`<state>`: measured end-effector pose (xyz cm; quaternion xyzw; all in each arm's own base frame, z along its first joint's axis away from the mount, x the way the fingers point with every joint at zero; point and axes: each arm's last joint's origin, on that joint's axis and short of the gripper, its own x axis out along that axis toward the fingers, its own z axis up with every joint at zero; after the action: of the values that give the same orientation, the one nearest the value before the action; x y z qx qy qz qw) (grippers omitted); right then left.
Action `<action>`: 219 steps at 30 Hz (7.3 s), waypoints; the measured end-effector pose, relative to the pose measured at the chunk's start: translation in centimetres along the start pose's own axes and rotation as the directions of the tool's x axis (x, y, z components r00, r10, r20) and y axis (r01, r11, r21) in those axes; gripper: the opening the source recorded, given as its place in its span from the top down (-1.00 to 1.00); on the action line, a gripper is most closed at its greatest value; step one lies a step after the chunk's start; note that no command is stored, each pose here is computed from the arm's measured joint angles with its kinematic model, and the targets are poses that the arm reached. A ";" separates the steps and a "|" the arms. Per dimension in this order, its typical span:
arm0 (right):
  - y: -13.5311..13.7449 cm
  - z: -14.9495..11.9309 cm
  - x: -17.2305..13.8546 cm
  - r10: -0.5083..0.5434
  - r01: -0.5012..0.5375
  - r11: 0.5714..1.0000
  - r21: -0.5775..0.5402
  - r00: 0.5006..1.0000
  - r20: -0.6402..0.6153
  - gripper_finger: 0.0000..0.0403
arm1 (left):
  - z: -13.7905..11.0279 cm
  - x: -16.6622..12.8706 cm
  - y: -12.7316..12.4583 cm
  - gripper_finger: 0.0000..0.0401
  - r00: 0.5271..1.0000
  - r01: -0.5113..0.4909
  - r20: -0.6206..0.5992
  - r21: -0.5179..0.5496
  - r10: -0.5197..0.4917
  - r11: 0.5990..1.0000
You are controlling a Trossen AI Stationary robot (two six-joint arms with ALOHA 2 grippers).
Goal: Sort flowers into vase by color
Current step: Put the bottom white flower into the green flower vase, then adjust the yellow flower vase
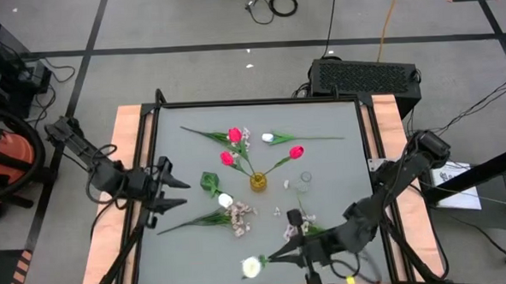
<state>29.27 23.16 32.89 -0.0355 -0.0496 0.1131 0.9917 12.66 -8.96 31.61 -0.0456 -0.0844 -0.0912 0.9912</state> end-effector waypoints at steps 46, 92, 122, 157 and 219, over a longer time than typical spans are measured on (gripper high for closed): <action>-5.0 -0.3 1.8 -0.115 0.113 0.983 0.141 0.993 0.000 1.00 | -0.4 16.5 -6.1 0.09 0.998 -0.062 0.024 0.170 0.059 0.983; -4.6 1.1 0.2 -0.094 0.099 0.986 0.135 0.995 -0.040 0.44 | 3.8 11.5 -6.2 0.98 0.985 0.170 -0.014 0.131 -0.170 0.977; -2.5 3.7 -2.6 -0.049 0.050 0.996 0.080 0.999 -0.009 0.32 | -0.1 -3.5 -0.6 0.99 0.986 -0.168 -0.016 0.024 0.168 0.986; -2.5 3.7 -2.6 -0.048 0.049 0.997 0.054 0.999 -0.014 0.32 | -7.2 -5.3 5.5 0.98 0.845 -0.533 0.019 -0.064 0.535 0.844; -16.6 5.3 -11.2 -0.460 0.499 0.866 -0.023 0.777 -0.430 0.32 | -8.0 -6.2 5.5 -0.20 0.800 -0.425 -0.544 -0.219 0.252 0.878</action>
<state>21.55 4.75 38.48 0.0003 0.1635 -0.1513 0.9749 8.99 -3.31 22.23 -0.2004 0.2012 0.0685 0.9564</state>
